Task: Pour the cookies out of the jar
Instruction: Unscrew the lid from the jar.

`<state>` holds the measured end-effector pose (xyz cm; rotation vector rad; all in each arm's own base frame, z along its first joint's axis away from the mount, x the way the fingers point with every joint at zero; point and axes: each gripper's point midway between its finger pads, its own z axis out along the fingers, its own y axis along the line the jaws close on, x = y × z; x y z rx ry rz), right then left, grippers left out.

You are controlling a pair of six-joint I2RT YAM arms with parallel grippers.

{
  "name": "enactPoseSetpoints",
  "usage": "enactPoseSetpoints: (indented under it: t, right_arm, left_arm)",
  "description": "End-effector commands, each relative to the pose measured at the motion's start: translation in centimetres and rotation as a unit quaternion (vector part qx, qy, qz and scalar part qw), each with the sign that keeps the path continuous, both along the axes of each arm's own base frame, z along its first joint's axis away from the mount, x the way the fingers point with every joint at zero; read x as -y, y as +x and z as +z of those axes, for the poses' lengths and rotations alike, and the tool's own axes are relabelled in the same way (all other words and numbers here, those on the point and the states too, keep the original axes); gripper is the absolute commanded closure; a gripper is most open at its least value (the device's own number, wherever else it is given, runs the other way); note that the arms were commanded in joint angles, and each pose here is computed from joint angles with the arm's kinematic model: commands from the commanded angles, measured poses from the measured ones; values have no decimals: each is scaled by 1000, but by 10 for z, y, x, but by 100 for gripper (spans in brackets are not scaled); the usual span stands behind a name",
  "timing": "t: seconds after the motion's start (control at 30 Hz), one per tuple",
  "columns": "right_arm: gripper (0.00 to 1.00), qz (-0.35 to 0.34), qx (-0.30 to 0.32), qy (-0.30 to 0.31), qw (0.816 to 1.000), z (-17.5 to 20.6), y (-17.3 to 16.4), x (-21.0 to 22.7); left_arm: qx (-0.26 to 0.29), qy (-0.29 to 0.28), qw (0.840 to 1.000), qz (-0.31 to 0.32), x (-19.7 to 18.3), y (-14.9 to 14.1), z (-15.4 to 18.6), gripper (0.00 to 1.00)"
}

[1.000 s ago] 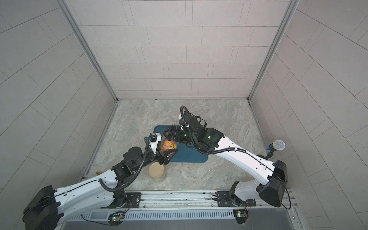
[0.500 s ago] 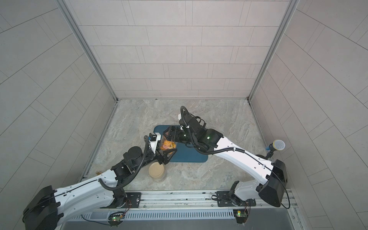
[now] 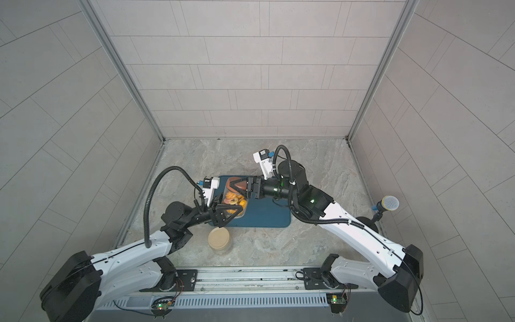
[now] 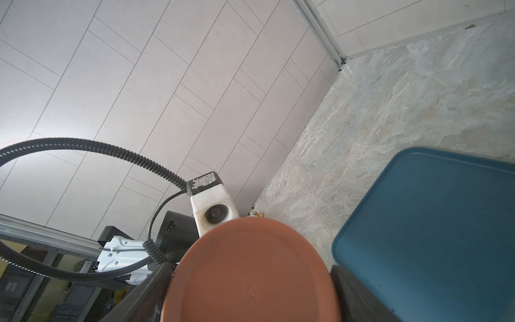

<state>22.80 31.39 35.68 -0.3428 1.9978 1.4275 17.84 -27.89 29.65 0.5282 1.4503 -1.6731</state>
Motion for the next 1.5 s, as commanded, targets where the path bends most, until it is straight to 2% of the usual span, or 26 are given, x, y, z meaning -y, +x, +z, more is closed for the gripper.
enactPoseSetpoints:
  t: [0.0, 0.03, 0.07, 0.17, 0.3, 0.4, 0.47, 0.63, 0.9, 1.2, 1.47]
  right_arm:
    - [29, -22, -14, -65, 998, -11, -4, 14]
    - [6, -47, -18, -84, 995, -12, 0, 23]
    - [0, -69, -22, -101, 992, -11, 2, 31]
    - [0, -138, -31, -135, 981, -1, 8, 59]
    - [0, -233, -88, -227, 942, -17, 11, 101]
    - [0, -220, -109, -234, 941, -26, 7, 87]
    - [0, -214, -116, -224, 944, -27, 7, 76]
    - [0, -194, -136, -179, 955, -30, 7, 43]
    - [0, -188, -162, -168, 954, -53, 6, 17]
    - [0, -181, -175, -141, 957, -59, 16, -4]
    - [9, -171, -172, -119, 963, -57, 20, -15]
  left_arm:
    - [72, -38, 996, 36, -9, 5, 47, 100]
    - [72, -18, 996, 53, -9, 11, 39, 100]
    - [77, 8, 994, 76, -9, 18, 29, 100]
    - [72, 80, 984, 144, -17, 37, 1, 100]
    - [94, 149, 964, 197, -27, 42, -7, 100]
    - [146, 210, 943, 211, -22, 32, -10, 100]
    - [163, 229, 933, 226, -22, 30, -11, 100]
    - [172, 236, 931, 219, -17, 27, -14, 100]
    - [176, 231, 931, 221, -16, 23, -12, 100]
    - [173, 227, 933, 219, -15, 21, -15, 100]
    - [174, 207, 935, 228, -20, 19, -7, 100]
